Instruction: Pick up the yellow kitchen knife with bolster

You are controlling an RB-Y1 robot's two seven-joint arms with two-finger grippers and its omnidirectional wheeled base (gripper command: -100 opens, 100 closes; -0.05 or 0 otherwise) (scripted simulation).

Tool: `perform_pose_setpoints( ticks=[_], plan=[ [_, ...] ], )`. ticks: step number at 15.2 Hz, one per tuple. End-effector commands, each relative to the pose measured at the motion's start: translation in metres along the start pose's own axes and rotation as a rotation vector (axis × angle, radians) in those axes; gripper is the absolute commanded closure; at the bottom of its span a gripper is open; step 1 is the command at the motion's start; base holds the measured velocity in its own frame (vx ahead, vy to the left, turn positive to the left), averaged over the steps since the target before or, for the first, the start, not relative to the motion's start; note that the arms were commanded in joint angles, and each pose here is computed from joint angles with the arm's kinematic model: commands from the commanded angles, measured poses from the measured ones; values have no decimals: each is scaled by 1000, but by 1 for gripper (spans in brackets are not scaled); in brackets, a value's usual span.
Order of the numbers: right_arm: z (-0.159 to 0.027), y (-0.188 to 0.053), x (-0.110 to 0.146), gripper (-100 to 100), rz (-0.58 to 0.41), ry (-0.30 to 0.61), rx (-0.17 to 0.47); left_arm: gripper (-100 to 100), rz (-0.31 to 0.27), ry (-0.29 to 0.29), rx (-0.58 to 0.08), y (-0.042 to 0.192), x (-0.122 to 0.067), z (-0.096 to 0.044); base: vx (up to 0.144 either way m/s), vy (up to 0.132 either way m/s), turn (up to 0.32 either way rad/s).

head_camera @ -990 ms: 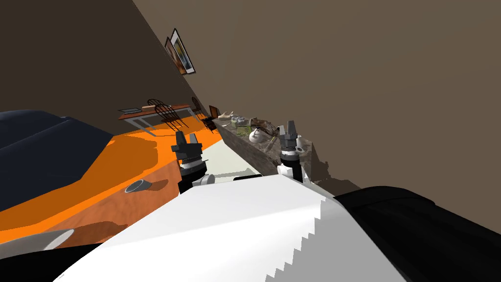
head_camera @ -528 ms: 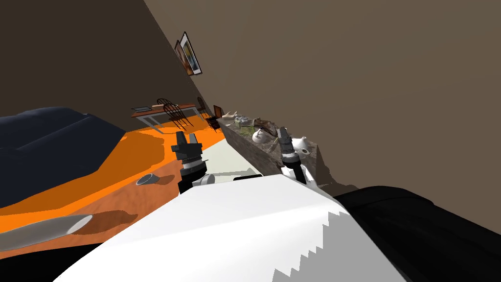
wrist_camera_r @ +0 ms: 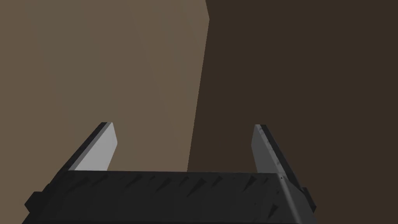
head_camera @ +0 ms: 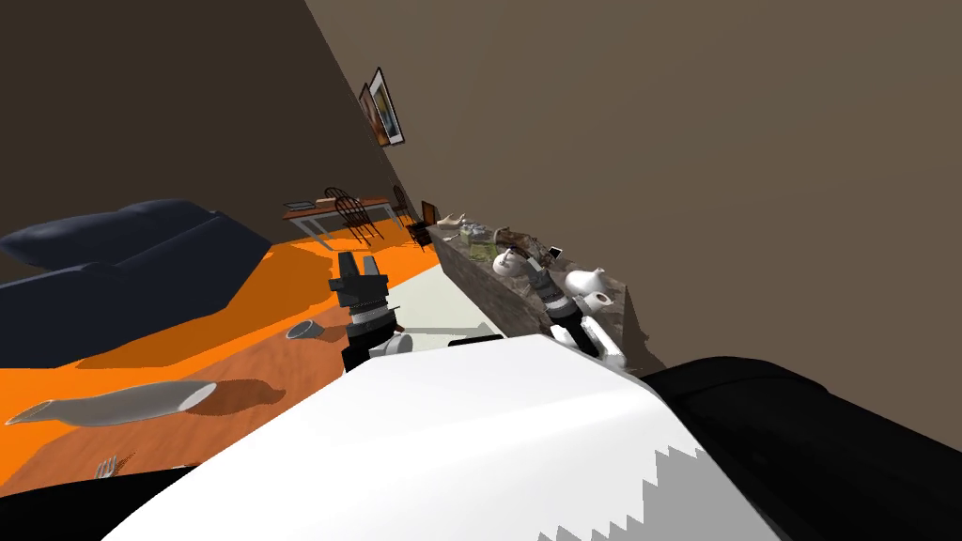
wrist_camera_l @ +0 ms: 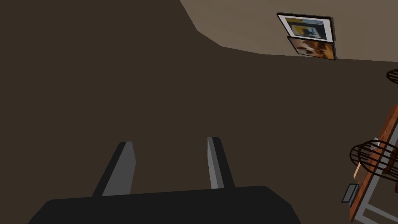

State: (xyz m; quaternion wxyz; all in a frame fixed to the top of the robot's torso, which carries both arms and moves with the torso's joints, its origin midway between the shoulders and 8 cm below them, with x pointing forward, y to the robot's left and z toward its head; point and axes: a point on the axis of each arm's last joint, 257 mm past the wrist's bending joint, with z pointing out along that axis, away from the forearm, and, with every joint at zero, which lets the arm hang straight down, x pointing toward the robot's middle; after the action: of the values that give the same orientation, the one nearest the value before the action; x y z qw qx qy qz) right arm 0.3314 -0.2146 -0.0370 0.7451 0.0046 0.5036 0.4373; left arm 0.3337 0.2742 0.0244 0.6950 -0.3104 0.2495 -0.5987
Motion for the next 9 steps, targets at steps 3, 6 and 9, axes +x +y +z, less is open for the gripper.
perform_pose_setpoints(
  ticks=[3, 6, 9],
  plan=[
    [-24, -14, 27, -100, -143, 159, -13, 0, 0, 0, 0, 0, 0, 0, 29, 26, 166],
    [-38, -21, 42, -100, -225, 262, -35, 0, 0, 0, 0, 0, 0, 0, 29, 23, 155],
    [-65, -37, 59, -100, -328, 391, -53, 0, 0, 0, 0, 0, 0, 0, 30, 19, 164]
  ],
)
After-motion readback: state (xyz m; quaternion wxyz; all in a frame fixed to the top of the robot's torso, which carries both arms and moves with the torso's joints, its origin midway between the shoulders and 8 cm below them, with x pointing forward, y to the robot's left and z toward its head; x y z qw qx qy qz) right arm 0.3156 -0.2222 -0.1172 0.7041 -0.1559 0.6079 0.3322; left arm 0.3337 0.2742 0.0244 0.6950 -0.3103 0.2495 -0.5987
